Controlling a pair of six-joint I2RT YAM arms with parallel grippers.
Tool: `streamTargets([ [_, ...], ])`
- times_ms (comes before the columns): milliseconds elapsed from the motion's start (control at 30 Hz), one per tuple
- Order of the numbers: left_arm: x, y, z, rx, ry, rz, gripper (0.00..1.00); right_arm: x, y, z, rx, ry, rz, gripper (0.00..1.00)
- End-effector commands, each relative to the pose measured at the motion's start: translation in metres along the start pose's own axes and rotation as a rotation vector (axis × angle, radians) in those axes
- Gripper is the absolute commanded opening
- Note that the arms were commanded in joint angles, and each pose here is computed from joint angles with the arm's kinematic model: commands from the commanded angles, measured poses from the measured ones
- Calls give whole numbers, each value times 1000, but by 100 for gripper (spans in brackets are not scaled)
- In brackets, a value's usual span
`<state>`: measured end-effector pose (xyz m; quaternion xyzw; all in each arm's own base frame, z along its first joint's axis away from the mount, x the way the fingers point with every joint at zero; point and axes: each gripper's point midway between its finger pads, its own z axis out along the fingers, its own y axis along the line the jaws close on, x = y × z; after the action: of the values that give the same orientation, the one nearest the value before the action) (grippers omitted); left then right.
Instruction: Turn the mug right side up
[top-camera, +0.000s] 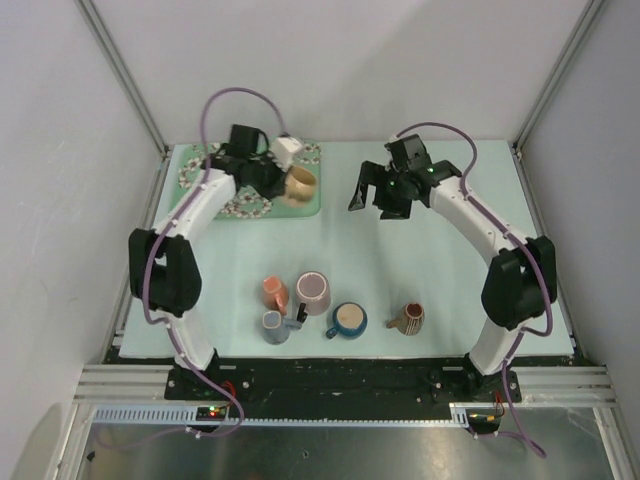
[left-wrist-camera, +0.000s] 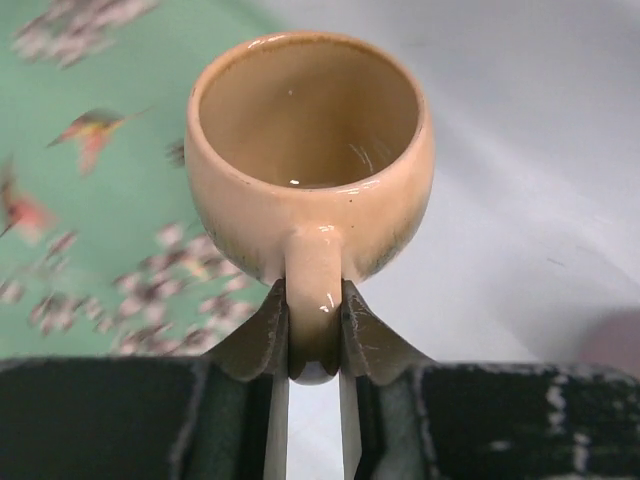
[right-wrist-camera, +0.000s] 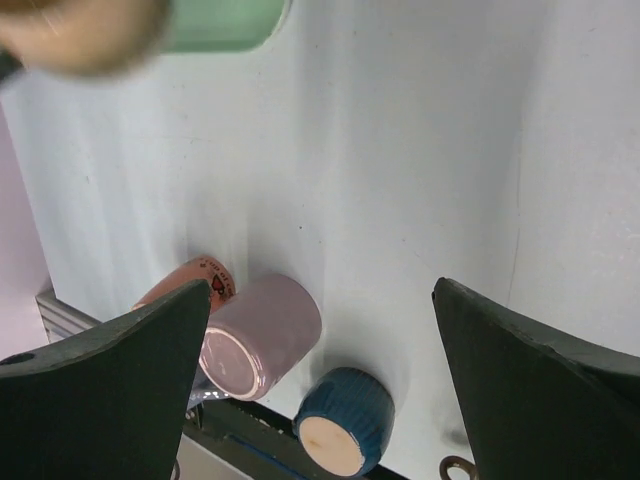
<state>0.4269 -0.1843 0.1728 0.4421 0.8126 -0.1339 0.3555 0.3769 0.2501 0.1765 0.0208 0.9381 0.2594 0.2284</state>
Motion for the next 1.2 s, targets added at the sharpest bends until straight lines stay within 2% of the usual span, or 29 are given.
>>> streamTargets([
  [0,-27,150,-57,-414,-273,-231,0,-19,11,-32,-69,-134,-1,99],
  [167,36,240,-83,-601,-278,-390,0,-12,4,-24,-60,-127,-24,99],
  [400,97,313,-94,-677,-271,-455,0,-5,4,-15,-45,-109,-54,99],
  [700,133,330,-59,-622,-228,-428,0,-11,7,-17,-21,-132,-84,99],
  [833,140,336,-58,-647,-210,-438,1,-16,9,-20,-18,-146,-98,100],
  [867,141,335,-60,-651,-203,-429,7,-16,9,-20,-15,-148,-100,99],
  [967,153,325,-59,-648,-152,-411,34,-17,8,-23,-5,-154,-114,99],
  [1000,157,323,-61,-650,-133,-400,40,-16,7,-24,-1,-155,-118,99],
  [1100,169,313,-60,-633,-80,-375,54,-13,6,-25,4,-152,-129,99],
  [1167,173,308,-59,-621,-54,-362,59,-12,7,-27,4,-154,-138,99],
])
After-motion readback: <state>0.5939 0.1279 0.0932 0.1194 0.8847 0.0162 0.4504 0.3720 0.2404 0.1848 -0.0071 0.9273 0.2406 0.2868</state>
